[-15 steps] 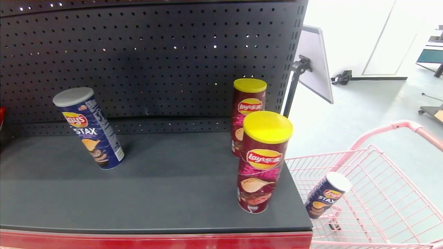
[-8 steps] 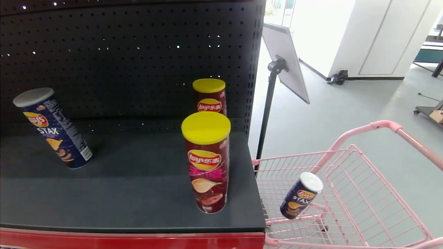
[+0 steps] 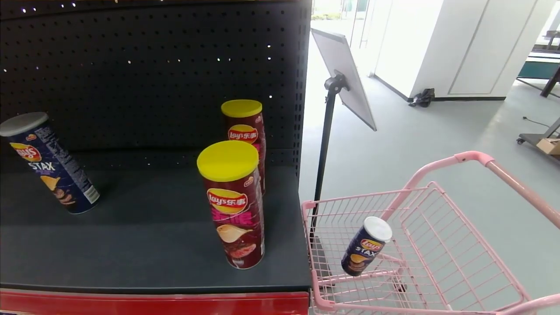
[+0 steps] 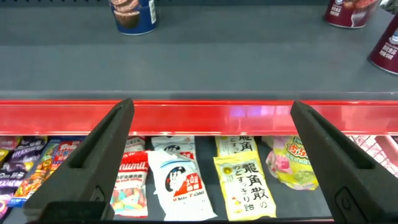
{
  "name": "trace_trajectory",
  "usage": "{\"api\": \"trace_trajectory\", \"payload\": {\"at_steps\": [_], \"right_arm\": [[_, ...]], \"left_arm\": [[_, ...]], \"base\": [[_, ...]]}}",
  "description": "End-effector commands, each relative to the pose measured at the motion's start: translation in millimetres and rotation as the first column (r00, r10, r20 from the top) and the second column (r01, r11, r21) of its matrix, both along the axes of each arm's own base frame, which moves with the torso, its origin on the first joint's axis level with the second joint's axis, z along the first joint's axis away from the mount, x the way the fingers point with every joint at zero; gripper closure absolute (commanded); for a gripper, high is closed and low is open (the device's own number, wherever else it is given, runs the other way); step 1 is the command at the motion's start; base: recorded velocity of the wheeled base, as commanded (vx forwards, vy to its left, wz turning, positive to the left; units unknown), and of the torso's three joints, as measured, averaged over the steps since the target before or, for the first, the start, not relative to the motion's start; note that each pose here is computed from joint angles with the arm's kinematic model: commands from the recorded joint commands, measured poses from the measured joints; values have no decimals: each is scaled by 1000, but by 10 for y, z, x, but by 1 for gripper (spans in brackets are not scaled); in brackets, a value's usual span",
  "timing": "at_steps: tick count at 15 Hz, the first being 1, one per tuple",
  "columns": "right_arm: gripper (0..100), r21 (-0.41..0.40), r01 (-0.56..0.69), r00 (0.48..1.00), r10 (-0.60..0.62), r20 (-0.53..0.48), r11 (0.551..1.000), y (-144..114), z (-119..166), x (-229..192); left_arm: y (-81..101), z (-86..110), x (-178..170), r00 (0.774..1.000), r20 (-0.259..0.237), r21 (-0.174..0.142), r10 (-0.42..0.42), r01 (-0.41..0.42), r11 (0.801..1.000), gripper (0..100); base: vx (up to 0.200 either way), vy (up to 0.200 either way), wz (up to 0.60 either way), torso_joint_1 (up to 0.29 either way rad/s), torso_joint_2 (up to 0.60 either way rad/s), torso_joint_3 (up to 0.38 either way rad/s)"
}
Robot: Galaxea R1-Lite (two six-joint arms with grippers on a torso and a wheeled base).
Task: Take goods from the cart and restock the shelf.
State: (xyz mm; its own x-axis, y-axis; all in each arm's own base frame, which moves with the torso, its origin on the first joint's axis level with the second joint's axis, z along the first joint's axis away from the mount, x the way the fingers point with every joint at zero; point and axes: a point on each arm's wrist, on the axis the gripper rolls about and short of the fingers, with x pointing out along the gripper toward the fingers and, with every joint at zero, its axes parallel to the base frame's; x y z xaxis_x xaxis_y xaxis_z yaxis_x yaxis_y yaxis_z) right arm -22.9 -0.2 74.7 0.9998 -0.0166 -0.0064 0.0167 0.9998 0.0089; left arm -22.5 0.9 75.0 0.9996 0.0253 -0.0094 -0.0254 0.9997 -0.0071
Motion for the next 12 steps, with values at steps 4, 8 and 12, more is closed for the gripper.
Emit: {"api": "trace_trajectory", "payload": {"at_steps": [4,8,12], "right_arm": [[0,0,-1,1000,1,-1,1000,0,0,1],[0,0,-1,1000,1,-1,1000,0,0,1],[0,0,-1,1000,1,-1,1000,0,0,1]], "left_arm": [[0,-2,0,1000,-1,0,1,-1,1000,0],[0,-1,0,1000,0,0,1,-1,1000,0],[0,-1,0,1000,0,0,1,-1,1000,0]], "base": [[0,0,0,-16,25,14],[0,0,0,-135,338,185],[0,0,0,-167,400,232]]}}
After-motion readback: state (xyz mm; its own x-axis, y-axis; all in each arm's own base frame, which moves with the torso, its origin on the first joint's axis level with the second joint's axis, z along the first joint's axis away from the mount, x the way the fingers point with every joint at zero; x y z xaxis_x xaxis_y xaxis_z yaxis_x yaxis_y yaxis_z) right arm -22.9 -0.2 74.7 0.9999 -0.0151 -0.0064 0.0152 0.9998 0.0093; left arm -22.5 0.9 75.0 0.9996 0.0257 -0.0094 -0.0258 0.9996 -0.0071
